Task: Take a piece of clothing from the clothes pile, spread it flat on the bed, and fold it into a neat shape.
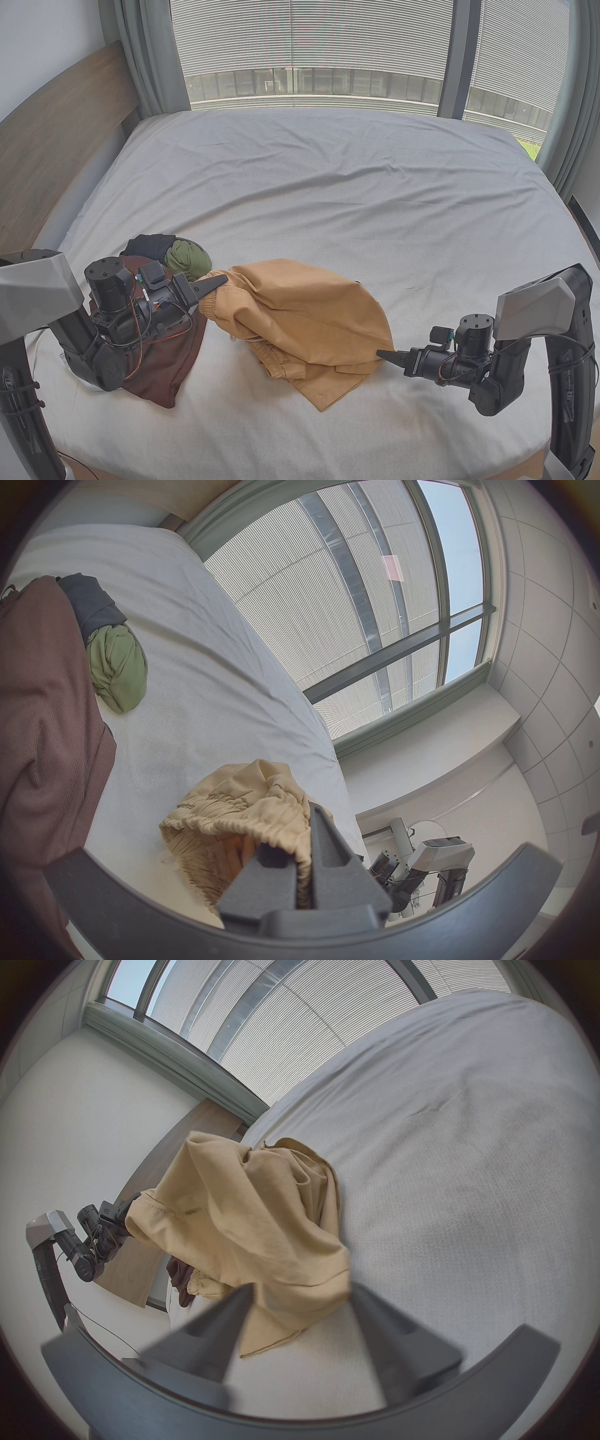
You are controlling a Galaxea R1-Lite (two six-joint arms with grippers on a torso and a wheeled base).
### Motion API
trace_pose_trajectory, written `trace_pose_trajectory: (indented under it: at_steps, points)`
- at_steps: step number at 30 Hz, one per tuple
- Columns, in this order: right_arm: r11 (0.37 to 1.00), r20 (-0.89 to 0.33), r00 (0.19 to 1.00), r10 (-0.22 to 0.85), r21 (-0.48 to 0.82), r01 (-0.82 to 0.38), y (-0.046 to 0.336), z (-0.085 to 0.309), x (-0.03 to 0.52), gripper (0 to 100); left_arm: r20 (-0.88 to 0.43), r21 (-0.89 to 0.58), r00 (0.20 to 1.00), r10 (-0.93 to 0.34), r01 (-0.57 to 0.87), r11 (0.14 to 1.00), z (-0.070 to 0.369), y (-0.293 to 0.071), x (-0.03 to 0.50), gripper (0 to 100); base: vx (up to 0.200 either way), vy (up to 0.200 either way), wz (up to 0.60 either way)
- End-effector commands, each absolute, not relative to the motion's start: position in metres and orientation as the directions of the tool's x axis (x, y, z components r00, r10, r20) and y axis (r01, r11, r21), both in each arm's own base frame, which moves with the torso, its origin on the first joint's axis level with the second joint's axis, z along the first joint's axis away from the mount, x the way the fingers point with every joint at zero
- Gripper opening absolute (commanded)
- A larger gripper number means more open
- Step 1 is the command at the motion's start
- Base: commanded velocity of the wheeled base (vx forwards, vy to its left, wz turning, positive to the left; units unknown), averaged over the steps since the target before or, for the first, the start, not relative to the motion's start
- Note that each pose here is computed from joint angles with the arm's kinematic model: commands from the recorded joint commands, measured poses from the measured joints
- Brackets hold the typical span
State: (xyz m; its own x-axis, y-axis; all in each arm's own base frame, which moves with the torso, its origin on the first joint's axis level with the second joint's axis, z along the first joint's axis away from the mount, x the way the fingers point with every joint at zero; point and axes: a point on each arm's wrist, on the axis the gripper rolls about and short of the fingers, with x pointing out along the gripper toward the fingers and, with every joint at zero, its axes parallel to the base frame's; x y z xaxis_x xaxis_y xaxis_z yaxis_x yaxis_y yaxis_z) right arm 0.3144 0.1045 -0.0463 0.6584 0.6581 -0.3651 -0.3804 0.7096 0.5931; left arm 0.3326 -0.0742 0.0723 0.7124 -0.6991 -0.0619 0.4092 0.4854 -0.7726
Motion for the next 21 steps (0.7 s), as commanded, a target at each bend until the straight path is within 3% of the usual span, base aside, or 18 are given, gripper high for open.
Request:
trace_pose_trajectory:
  at_steps: [1, 6, 14, 21]
  points:
    - [0.710, -0.375, 0.652, 0.659, 0.596, -0.375, 0.106, -0.052, 0.315, 0, -0.060, -0.773, 0.713, -0.699, 0.410, 0.484, 0.072, -0.074, 0.333, 0, 0.000, 0.000, 0.00]
    - [0.710, -0.354, 0.669, 0.654, 0.592, -0.381, 0.102, -0.042, 0.316, 0, -0.053, -0.790, 0.712, -0.700, 0.398, 0.465, 0.073, -0.075, 0.332, 0, 0.000, 0.000, 0.00]
    - [0.713, -0.241, 0.743, 0.625, 0.563, -0.417, 0.080, 0.015, 0.311, 0, -0.048, -0.794, 0.709, -0.704, 0.400, 0.457, 0.072, -0.076, 0.332, 0, 0.000, 0.000, 0.00]
    - [0.722, -0.181, 0.778, 0.602, 0.540, -0.433, 0.067, 0.042, 0.306, 0, -0.075, -0.804, 0.704, -0.706, 0.377, 0.461, 0.065, -0.077, 0.330, 0, 0.000, 0.000, 0.00]
